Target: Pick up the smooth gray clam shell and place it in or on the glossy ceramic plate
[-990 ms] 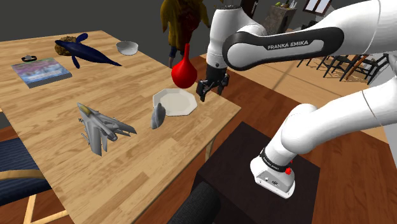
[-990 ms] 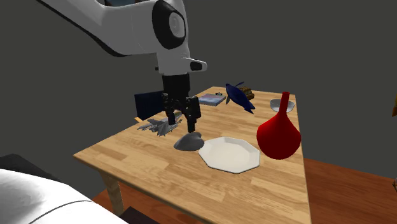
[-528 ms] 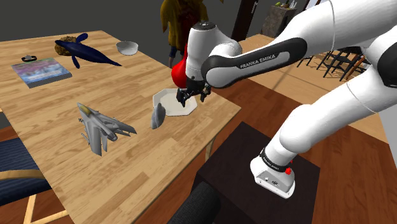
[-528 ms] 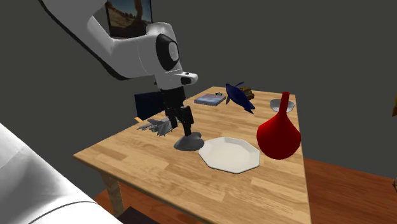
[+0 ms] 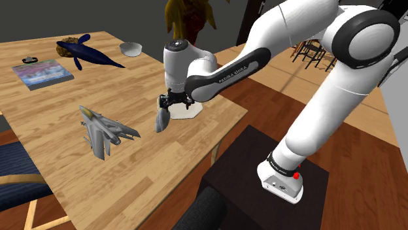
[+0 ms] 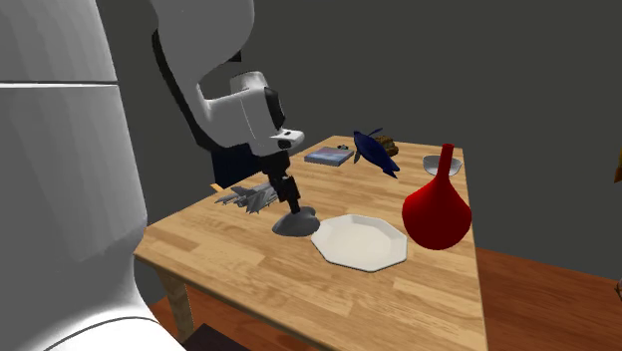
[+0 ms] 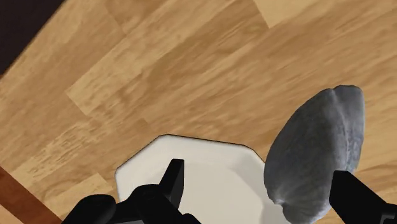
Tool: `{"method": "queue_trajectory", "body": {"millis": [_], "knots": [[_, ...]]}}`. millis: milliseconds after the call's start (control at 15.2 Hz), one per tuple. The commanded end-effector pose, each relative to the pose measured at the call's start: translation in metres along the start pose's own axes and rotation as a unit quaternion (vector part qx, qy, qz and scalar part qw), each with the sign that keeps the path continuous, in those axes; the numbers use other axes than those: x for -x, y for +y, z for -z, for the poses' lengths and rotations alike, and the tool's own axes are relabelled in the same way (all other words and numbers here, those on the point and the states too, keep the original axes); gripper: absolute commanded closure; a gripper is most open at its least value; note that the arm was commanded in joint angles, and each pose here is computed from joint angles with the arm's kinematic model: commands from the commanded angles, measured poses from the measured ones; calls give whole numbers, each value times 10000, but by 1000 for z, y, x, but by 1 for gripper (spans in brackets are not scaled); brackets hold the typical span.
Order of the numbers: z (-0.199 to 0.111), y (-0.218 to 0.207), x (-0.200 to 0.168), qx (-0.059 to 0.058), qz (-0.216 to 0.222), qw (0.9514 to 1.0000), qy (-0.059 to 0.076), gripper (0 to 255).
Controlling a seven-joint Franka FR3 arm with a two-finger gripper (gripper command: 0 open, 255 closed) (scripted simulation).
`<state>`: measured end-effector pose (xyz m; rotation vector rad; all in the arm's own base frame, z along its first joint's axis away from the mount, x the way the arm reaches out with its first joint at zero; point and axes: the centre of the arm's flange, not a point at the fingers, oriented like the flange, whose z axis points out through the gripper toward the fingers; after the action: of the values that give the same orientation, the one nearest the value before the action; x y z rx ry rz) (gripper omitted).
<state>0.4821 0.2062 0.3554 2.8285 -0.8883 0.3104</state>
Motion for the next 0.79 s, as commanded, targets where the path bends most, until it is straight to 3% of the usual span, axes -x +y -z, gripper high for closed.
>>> {"method": "queue_trajectory", "body": {"millis": [0,264,726], "knots": [[-16,-21,-7,29,-244,9996,151,0],[-43,-62,-25,102,-678,9968,422,0],[-76,-65,-30,109,-716,9964,446,0]]}}
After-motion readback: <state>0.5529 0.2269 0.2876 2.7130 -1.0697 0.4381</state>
